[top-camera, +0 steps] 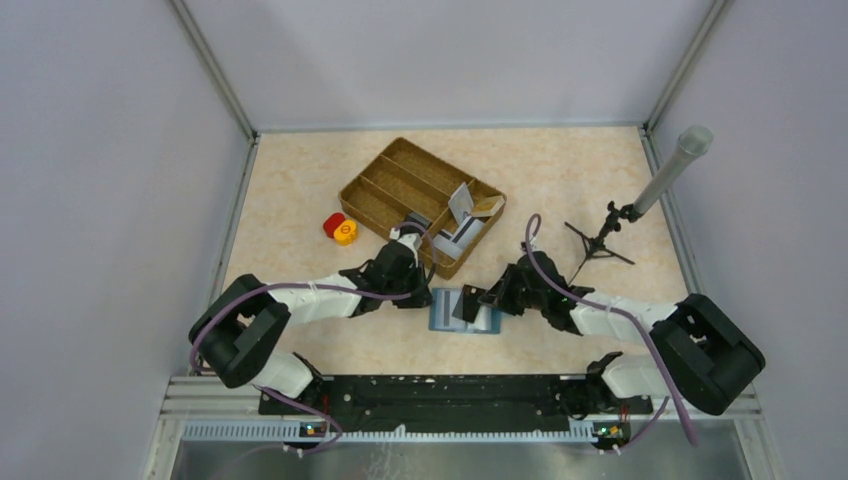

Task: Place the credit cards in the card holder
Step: Insert the credit card into the card holder.

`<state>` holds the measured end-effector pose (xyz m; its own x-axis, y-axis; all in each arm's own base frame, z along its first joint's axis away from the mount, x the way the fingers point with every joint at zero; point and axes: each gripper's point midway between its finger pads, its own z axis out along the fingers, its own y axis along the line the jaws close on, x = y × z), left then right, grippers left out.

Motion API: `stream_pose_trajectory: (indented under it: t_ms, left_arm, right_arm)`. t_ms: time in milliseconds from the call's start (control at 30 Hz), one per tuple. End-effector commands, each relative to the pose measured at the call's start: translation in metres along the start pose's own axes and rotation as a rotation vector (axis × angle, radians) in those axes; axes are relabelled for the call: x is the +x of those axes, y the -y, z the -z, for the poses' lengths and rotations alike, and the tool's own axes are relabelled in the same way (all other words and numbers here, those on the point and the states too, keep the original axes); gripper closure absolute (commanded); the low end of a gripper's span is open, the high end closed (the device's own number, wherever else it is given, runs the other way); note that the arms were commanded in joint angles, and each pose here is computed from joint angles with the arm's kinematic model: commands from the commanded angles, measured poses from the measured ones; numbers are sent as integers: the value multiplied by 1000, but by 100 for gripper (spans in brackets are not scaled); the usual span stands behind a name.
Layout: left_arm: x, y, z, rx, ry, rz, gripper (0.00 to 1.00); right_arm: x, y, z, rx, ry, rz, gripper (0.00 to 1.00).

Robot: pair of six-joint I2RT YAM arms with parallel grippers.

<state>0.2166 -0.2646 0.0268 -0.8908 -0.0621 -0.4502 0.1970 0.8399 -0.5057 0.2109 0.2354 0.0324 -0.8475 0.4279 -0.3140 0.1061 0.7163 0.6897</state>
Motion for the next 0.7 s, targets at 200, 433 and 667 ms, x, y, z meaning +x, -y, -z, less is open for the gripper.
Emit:
stream_pose_trajectory:
  t_ms: [200,433,667]
  left_arm:
    - [-5,17,6,68,22,-38,75]
    - [-5,18,6,72,19,-41,75]
    - [-4,22,5,87,11,-50,75]
  right_arm:
    - [11,6,2,32,-128,97,100]
    - [18,7,1,33,-193,123,100]
    - [17,8,-4,45,-224,145,100]
